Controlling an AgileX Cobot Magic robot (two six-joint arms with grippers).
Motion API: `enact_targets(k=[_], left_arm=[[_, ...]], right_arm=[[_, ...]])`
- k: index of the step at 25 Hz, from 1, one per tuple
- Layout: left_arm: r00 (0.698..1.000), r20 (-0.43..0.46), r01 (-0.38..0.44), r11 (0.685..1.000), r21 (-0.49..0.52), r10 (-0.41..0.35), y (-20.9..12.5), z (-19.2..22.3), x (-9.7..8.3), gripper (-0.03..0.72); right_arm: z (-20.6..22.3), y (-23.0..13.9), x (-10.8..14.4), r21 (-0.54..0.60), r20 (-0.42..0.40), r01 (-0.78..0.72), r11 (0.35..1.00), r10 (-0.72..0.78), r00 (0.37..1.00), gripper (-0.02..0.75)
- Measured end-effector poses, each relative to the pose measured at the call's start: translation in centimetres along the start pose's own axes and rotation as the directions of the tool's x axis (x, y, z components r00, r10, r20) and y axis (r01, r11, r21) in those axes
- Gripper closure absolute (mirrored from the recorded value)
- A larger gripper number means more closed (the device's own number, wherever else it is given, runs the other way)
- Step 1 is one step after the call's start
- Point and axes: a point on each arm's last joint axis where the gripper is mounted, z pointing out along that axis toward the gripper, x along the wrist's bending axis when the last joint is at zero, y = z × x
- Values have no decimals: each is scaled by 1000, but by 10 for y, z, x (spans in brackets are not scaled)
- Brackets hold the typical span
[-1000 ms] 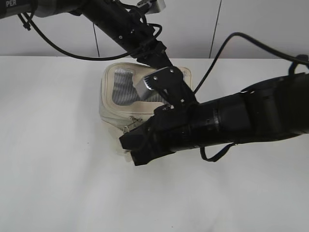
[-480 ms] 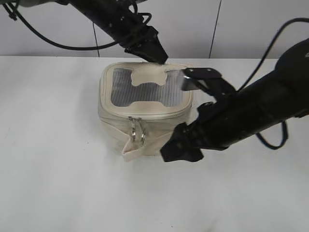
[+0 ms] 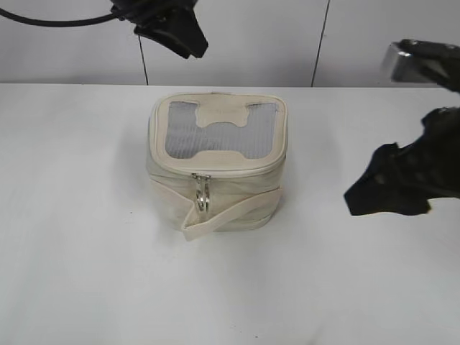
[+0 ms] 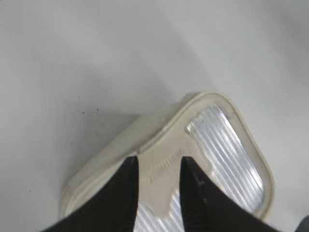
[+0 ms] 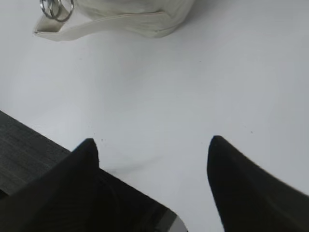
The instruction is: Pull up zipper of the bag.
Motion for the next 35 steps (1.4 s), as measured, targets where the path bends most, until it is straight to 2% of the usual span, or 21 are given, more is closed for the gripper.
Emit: enact_targets(k=[3,6,10,13,15,19,23,27,31,35], left_arm=[[999,-49,18,1000,-4,-18,-22,-33,-18,461],[986,-153,63,997,-53,-70,-62,-76,-39,461],[941,-306,83,975,-206,-145,-138,-138,-73,461],[902,-387,64,945,-321,-193,-203,-177,-96,461],[880,-430,13,915,-404,-202,-253,-199,-113,459],[865,-448,-5,889,-458,-226,-331,-208,-131,416],[842,-470,-5,867,-498,-266,-388,-204,-135,389],[834,-457,22,845,-534,-310,-414,-195,-134,384],[834,-454,19,837,-547,-315,-413,-193,-133,385],[841,-446,-26,799,-601,-308,-406,-191,-130,386]], right_arm=[[-35,-13,2,-27,51,31,999,-29,998,190],[-68,-36,2,-69,107,69,995,-61,992,190],[-93,-81,-2,-90,165,81,993,-66,984,190],[-103,-112,-5,-92,192,82,992,-63,979,163],[-109,-129,-6,-109,201,91,990,-67,977,134],[-120,-158,-11,-183,244,125,975,-78,967,118],[-131,-183,-16,-314,286,145,938,-52,957,117],[-140,-199,-17,-425,293,167,890,-39,955,120],[-143,-203,-18,-494,298,187,849,-37,954,134],[-137,-200,-19,-520,297,197,831,-41,954,149]])
